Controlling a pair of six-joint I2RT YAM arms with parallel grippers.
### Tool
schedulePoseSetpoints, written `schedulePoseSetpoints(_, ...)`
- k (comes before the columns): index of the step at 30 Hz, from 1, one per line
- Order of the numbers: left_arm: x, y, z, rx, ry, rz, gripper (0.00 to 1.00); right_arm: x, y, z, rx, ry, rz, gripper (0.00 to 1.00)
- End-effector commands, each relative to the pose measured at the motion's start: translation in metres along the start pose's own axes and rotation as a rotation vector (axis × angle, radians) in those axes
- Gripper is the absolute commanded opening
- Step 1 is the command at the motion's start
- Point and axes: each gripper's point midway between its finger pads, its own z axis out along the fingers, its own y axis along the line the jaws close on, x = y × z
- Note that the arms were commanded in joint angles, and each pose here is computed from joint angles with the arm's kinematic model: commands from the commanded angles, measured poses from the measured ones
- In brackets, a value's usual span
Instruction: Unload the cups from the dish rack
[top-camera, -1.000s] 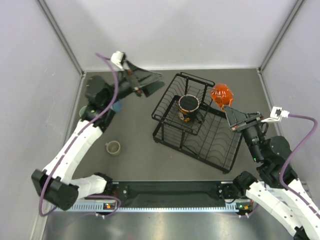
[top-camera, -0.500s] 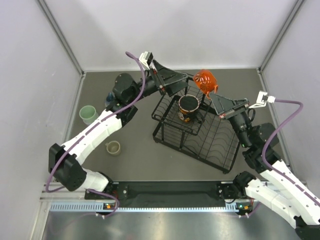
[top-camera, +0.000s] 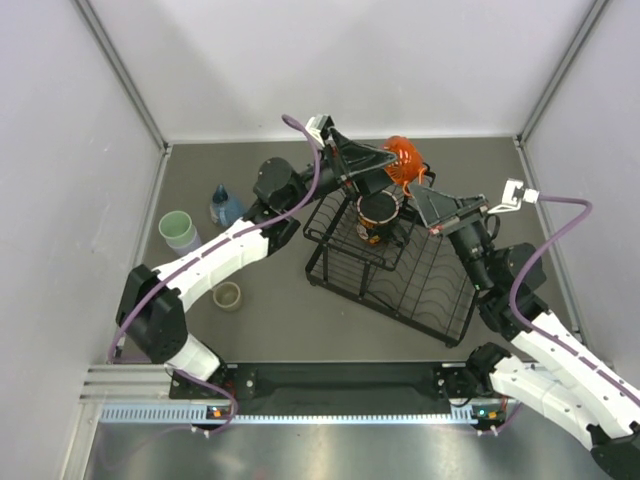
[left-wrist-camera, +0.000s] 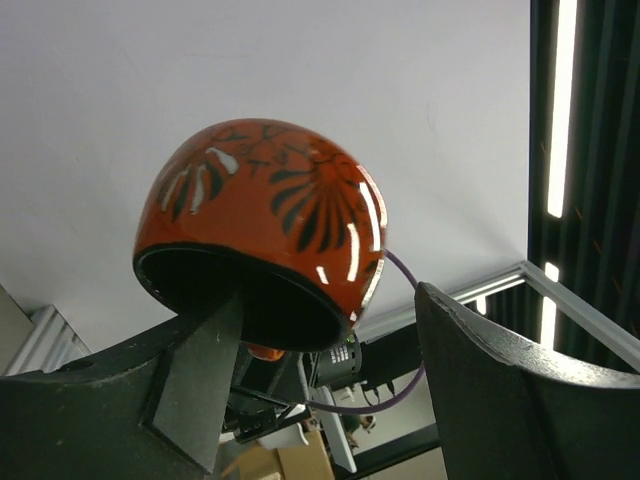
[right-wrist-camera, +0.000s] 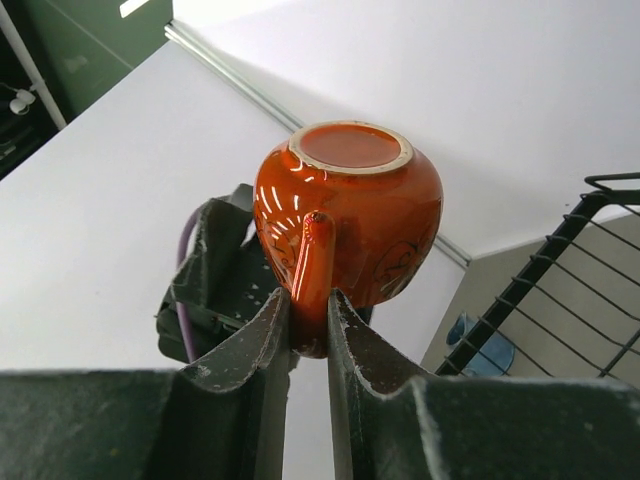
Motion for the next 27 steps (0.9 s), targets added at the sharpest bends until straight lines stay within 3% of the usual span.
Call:
schedulePoseSetpoints(1, 0.005, -0.027, 0.000, 0.122, 0.000, 0.009, 0.74, -0.012, 0.039, 0.000, -0.151, -0.044, 0.041, 0.00)
schedulePoseSetpoints(4, 0.004, -0.027, -0.002, 0.131, -0.018, 0.018, 0.67, -0.003, 0.036, 0.000, -0.152, -0.020, 0.049, 0.00)
schedulePoseSetpoints(8, 0.004, -0.033, -0.004, 0.142, -0.021, 0.033, 0.44, 0.010, 0.029, -0.001, -0.134, 0.019, 0.050, 0.00)
schedulePoseSetpoints(9, 0.005, -0.034, -0.004, 0.143, -0.018, 0.034, 0.31, 0.013, 0.026, -0.002, -0.125, 0.027, 0.047, 0.00)
schedulePoseSetpoints(11, 0.006, -0.038, -0.004, 0.150, -0.011, 0.039, 0.19, 0.016, 0.023, -0.005, -0.116, 0.038, 0.034, 0.00)
schedulePoseSetpoints(12, 0.007, -0.039, -0.004, 0.151, -0.007, 0.044, 0.04, 0.018, 0.021, -0.006, -0.113, 0.042, 0.031, 0.00)
schedulePoseSetpoints(13, 0.007, -0.041, -0.005, 0.149, -0.005, 0.049, 0.00, 0.018, 0.021, -0.007, -0.114, 0.044, 0.023, 0.00)
schedulePoseSetpoints(17, 0.008, -0.043, -0.006, 0.114, -0.014, 0.113, 0.00, 0.014, 0.025, -0.011, -0.119, 0.048, -0.015, 0.30)
schedulePoseSetpoints(18, 0.008, -0.047, -0.007, 0.111, -0.012, 0.134, 0.00, 0.012, 0.030, -0.013, -0.133, 0.049, -0.024, 0.44)
schedulePoseSetpoints(20, 0.005, -0.055, -0.007, 0.085, -0.002, 0.213, 0.00, 0.008, 0.033, -0.016, -0.131, 0.053, -0.061, 0.59)
schedulePoseSetpoints(21, 0.004, -0.058, -0.007, 0.066, -0.002, 0.244, 0.00, 0.008, 0.034, -0.018, -0.129, 0.062, -0.074, 0.74)
schedulePoseSetpoints(22, -0.001, -0.063, -0.009, 0.016, -0.010, 0.260, 0.00, 0.007, 0.033, -0.019, -0.114, 0.076, -0.101, 0.81)
schedulePoseSetpoints(23, -0.005, -0.064, -0.010, -0.006, -0.022, 0.344, 0.00, 0.005, 0.038, -0.023, -0.122, 0.083, -0.110, 0.93)
schedulePoseSetpoints(24, -0.007, -0.068, -0.013, -0.038, -0.032, 0.378, 0.00, 0.002, 0.043, -0.025, -0.133, 0.084, -0.124, 0.99)
schedulePoseSetpoints(27, -0.026, -0.075, -0.025, -0.158, -0.072, 0.509, 0.00, -0.001, 0.049, -0.036, -0.145, 0.107, -0.146, 1.00)
